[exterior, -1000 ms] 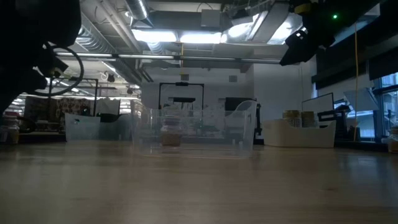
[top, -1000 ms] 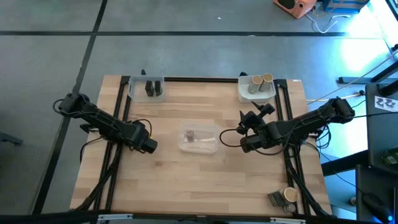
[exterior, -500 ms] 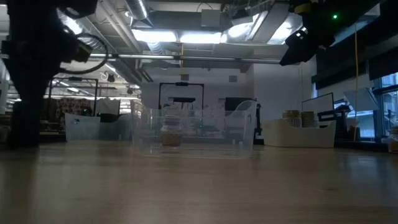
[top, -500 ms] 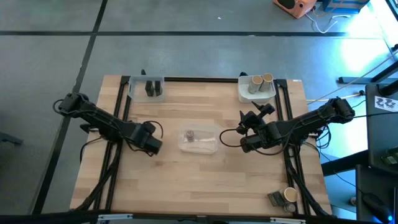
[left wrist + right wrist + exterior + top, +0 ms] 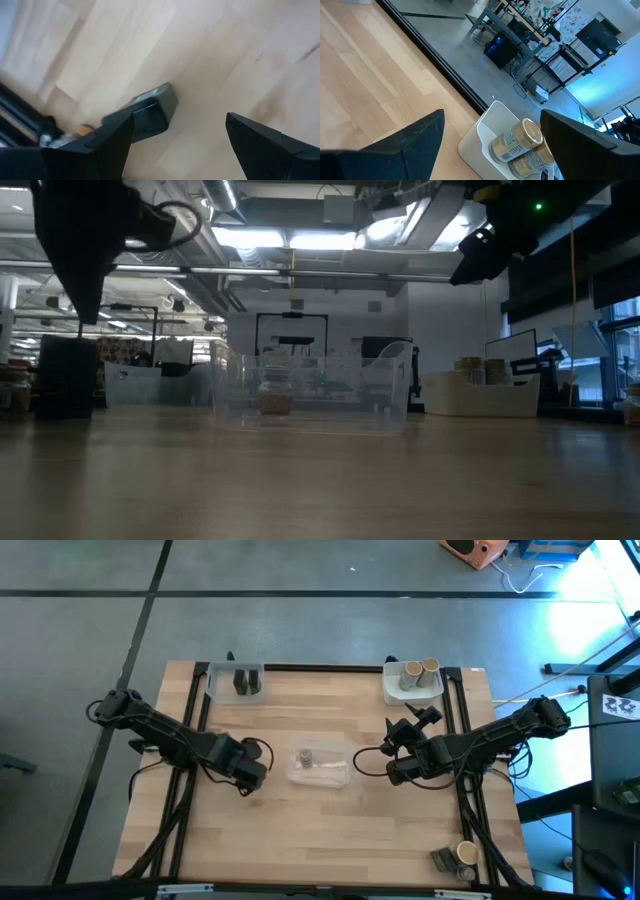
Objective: Sort spices by type
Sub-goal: Put the black seasoning can into the top transparent bin
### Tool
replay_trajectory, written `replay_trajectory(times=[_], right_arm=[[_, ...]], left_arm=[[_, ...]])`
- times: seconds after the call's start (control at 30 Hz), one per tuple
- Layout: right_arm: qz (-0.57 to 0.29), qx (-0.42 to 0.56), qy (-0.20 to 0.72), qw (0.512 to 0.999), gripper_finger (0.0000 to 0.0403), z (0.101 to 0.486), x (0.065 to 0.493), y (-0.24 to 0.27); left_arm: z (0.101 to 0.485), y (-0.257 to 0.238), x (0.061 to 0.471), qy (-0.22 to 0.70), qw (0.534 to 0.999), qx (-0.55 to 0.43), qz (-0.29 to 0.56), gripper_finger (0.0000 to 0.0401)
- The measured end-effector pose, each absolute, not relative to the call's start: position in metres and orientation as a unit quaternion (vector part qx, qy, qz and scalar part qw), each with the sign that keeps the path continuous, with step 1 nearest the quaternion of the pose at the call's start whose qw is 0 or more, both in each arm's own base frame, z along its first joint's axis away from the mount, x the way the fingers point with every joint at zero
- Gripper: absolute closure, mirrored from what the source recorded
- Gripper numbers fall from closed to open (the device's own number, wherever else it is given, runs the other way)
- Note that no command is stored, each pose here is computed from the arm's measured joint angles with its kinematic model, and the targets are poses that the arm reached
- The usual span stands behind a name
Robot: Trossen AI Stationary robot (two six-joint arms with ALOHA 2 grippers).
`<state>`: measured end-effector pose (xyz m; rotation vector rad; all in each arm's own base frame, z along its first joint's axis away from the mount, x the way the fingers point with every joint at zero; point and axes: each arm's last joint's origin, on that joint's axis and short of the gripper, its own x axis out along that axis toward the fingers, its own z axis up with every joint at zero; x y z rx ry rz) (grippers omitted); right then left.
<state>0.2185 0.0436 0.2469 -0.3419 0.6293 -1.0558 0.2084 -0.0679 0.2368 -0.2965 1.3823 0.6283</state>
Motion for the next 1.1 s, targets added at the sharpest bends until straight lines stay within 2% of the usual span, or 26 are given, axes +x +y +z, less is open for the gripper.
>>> replay_trajectory(times=[0.6,0.73,1.0,1.1], right_arm=[[-0.493,-0.160,0.294,0.803,0.0075,0.247,0.218,0.044],[-0.493,-0.159,0.294,0.803,0.0075,0.247,0.219,0.044],[-0.493,-0.170,0.301,0.799,0.0075,0.242,0.222,0.045],[-0.497,-0.182,0.297,0.795,0.0075,0.239,0.224,0.045]], left_arm=[[0.233,-0.064,0.199,0.709,0.690,0.115,0.093,0.0102],[0.217,-0.061,0.192,0.725,0.671,0.139,0.078,0.0102],[0.193,-0.060,0.190,0.713,0.683,0.151,0.056,0.0103],[0.189,-0.059,0.189,0.714,0.683,0.144,0.064,0.0120]])
